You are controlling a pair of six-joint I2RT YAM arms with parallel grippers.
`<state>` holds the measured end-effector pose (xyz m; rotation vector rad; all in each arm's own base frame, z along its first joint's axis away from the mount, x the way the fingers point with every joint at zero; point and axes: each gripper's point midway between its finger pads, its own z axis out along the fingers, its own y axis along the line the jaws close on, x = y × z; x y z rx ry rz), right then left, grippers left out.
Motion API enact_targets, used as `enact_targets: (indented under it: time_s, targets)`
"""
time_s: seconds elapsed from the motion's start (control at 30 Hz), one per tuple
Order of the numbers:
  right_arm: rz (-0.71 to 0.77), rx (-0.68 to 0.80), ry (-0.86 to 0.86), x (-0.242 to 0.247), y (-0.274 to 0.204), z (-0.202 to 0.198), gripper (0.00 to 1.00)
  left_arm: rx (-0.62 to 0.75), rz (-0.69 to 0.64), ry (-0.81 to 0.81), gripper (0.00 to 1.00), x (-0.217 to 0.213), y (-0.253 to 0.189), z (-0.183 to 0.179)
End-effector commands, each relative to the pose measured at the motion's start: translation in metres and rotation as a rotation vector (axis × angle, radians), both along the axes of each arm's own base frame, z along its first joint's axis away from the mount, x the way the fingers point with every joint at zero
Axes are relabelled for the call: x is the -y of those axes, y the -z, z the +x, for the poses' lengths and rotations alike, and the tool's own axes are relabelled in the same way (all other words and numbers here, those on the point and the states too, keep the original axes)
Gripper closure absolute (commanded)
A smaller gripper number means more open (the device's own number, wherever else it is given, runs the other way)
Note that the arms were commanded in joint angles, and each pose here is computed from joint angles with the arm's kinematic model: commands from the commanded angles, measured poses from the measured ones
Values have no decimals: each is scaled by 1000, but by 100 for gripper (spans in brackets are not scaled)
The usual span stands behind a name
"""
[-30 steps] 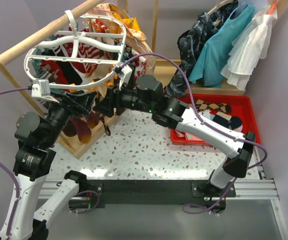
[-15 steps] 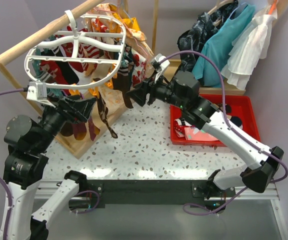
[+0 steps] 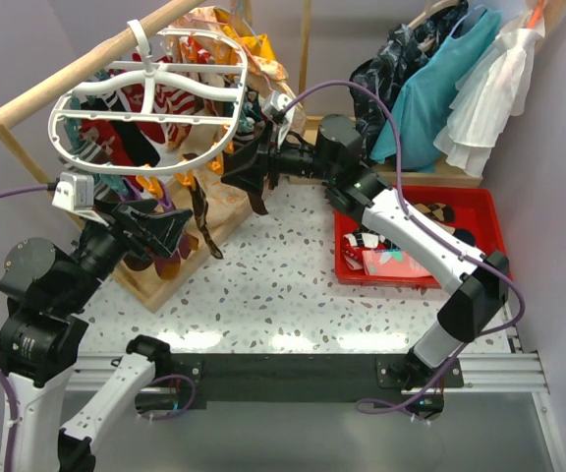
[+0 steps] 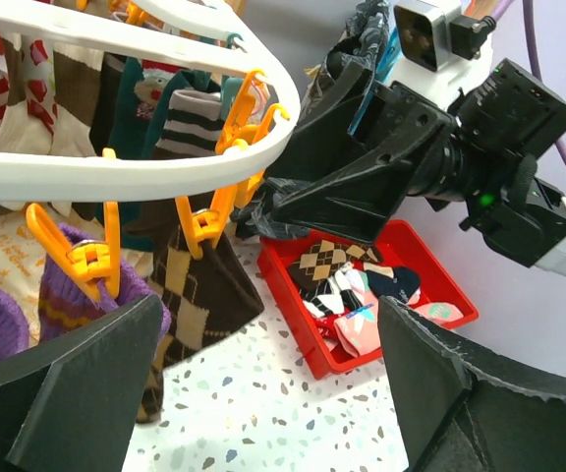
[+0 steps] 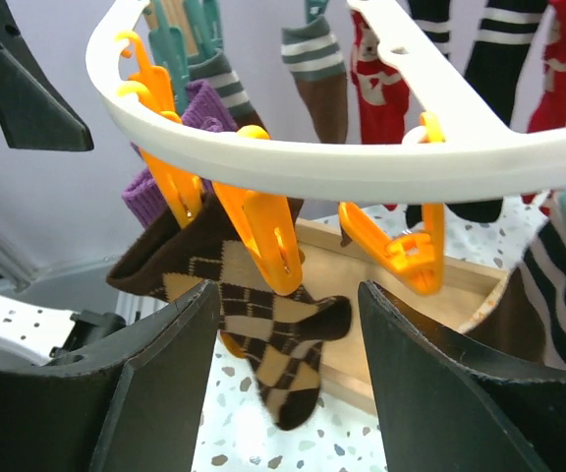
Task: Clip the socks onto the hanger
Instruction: Open the clamp at the hanger.
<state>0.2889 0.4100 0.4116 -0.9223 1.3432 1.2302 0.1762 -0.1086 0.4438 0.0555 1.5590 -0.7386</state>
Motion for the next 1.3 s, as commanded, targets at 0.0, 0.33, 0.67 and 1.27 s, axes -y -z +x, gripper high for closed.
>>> enact_targets:
  time_s: [0.0,0.33,0.67,1.27]
  targets:
    - [73,133,-75,-3,-40,-10,37,43,4,0,4,-4,-17,-12]
    - [84,117,-117,-13,-35,-5,43,26,-42,27,4,2,-29,-12]
    - [119,96,-158,-13,-37,-15,73,37,-90,92,5,17,-51,-3]
    - [71,171,25,-15,-36,-64,100,-21,-118,145,9,33,-45,17]
